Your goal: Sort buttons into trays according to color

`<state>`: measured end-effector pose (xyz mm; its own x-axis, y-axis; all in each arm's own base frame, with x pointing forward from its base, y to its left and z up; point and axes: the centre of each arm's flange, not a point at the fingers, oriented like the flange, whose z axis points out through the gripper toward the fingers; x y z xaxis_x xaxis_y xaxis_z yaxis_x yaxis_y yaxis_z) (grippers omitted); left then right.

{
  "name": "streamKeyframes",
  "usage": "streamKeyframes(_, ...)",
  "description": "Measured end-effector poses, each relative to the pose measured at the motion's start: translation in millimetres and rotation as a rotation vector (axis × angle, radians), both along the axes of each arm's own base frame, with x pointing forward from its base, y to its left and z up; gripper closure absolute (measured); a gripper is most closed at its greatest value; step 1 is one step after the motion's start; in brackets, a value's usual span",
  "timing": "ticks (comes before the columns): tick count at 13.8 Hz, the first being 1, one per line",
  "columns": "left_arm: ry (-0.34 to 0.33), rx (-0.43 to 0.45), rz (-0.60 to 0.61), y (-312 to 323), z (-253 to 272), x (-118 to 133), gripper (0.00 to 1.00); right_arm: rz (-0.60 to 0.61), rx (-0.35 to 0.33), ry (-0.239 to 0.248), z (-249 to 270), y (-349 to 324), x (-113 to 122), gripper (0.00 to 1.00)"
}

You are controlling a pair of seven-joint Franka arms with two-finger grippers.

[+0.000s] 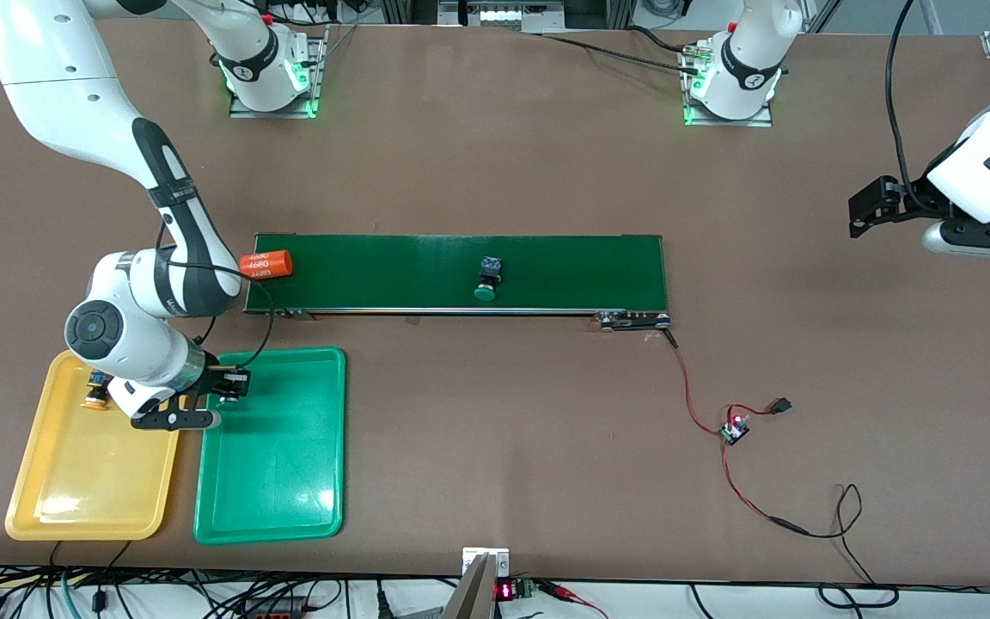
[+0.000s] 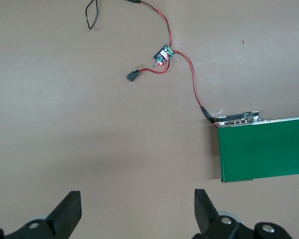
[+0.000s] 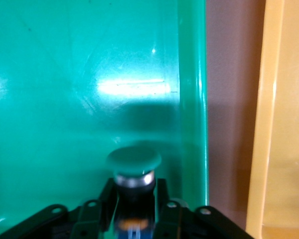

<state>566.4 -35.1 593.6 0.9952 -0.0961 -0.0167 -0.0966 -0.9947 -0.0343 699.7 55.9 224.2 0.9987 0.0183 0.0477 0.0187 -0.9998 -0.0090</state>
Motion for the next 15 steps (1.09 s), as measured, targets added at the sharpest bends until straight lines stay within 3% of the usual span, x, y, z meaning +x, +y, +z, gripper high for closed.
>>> streamKeyframes(2, 0.0, 0.0, 0.0, 0, 0, 0, 0.0, 0.002, 0.003, 0.001, 0, 3, 0, 0.33)
streamKeyframes(3, 0.0, 0.0, 0.0, 0, 0, 0, 0.0, 0.006, 0.004, 0.002, 1, 6, -1, 0.27)
streamKeyframes(6, 0.0, 0.0, 0.0, 0, 0, 0, 0.0, -0.022, 0.011, 0.029, 10, 18, -11, 0.25)
streamKeyframes(7, 0.0, 0.0, 0.0, 0, 0, 0, 0.0, -0.046, 0.015, 0.047, 18, 27, -19, 0.18)
streamKeyframes(8, 0.0, 0.0, 0.0, 0, 0, 0, 0.0, -0.069, 0.022, 0.069, 30, 41, -29, 0.18)
streamKeyframes(11, -0.001, 0.0, 0.0, 0, 0, 0, 0.0, -0.109, 0.038, 0.113, 75, 102, -69, 0.0)
streamKeyframes(15, -0.001, 0.0, -0.001, 0, 1, 0, 0.0, -0.171, 0.042, 0.129, 103, 195, -136, 0.0)
